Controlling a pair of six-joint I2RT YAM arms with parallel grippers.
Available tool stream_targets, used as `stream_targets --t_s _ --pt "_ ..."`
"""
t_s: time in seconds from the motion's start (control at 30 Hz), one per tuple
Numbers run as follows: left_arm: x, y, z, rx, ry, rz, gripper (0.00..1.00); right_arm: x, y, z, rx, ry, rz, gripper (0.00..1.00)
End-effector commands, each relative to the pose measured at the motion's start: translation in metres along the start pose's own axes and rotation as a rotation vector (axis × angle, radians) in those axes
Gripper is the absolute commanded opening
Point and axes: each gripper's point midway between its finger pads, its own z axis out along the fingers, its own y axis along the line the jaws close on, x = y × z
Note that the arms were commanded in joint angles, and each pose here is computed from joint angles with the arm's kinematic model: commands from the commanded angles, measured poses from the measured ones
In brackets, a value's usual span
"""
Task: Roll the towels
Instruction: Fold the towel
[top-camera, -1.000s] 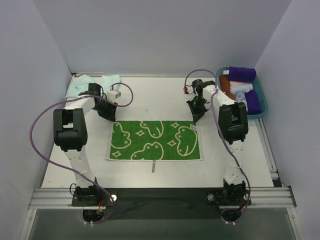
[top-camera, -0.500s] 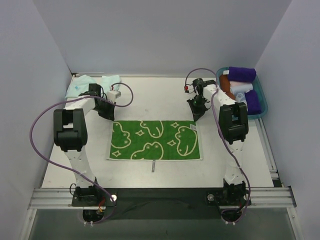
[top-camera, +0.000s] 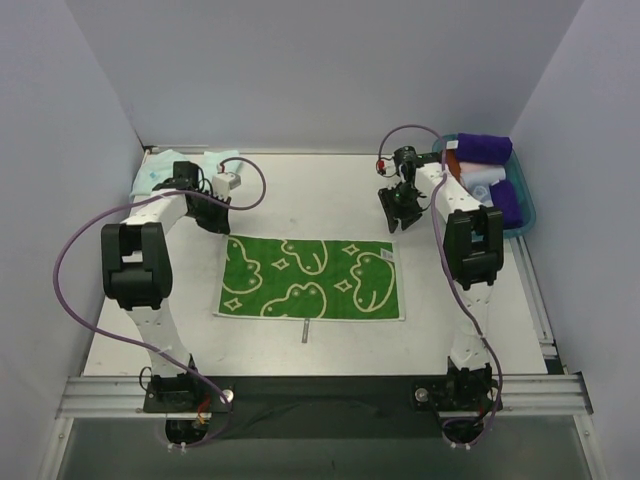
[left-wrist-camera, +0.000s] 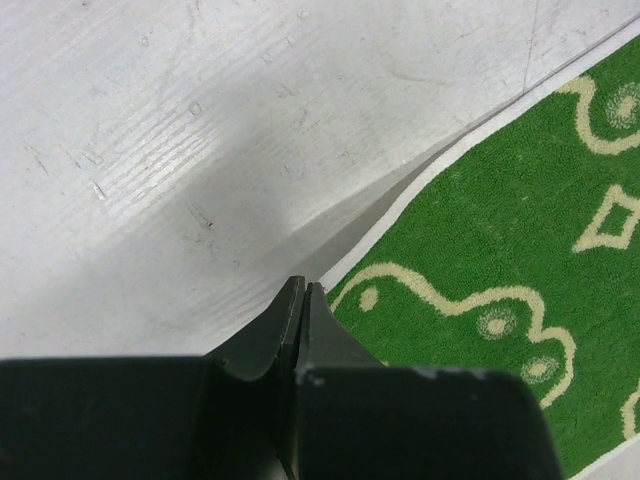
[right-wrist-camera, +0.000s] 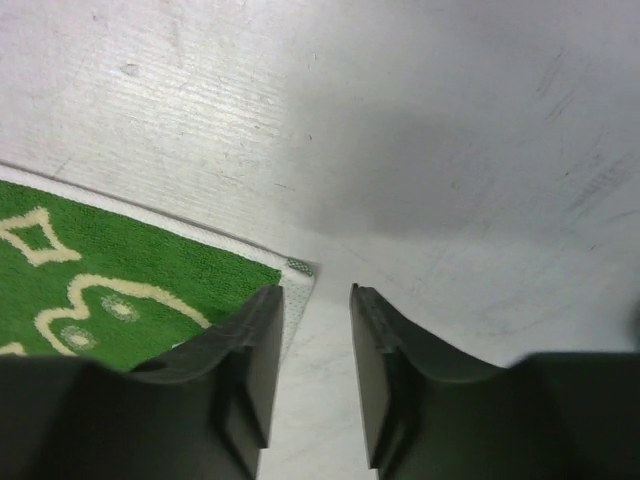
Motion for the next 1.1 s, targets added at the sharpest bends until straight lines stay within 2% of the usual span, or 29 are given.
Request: stream_targets --t_s 0.0,0.07,0.17,0.43,0.87,1.07 --pt "-0.021 -0.005 -0.011 0.012 -0.064 0.019 0.0 0.009 -0.003 -0.015 0.032 0.027 -0.001 0.39" --pt "-0.018 -0.007 -0.009 0.017 -0.055 0.017 0.0 0.012 -0.002 -0.011 0.037 0.04 0.0 0.47" --pt "-0.016 -0.006 -0.007 0.016 -0.052 0.019 0.0 0.014 -0.002 -0.005 0.045 0.057 -0.003 0.47" --pt "-0.015 -0.007 -0.004 0.024 -0.05 0.018 0.0 0.029 0.005 0.011 0.034 0.118 -0.002 0.36" --pt "-0.01 -0.008 0.0 0.035 -0.041 0.006 0.0 0.048 0.009 0.03 0.02 0.178 0.011 0.33" --pt "-0.009 -0.008 0.001 0.037 -0.038 -0.002 0.0 0.046 0.011 0.032 0.06 0.177 -0.021 0.27"
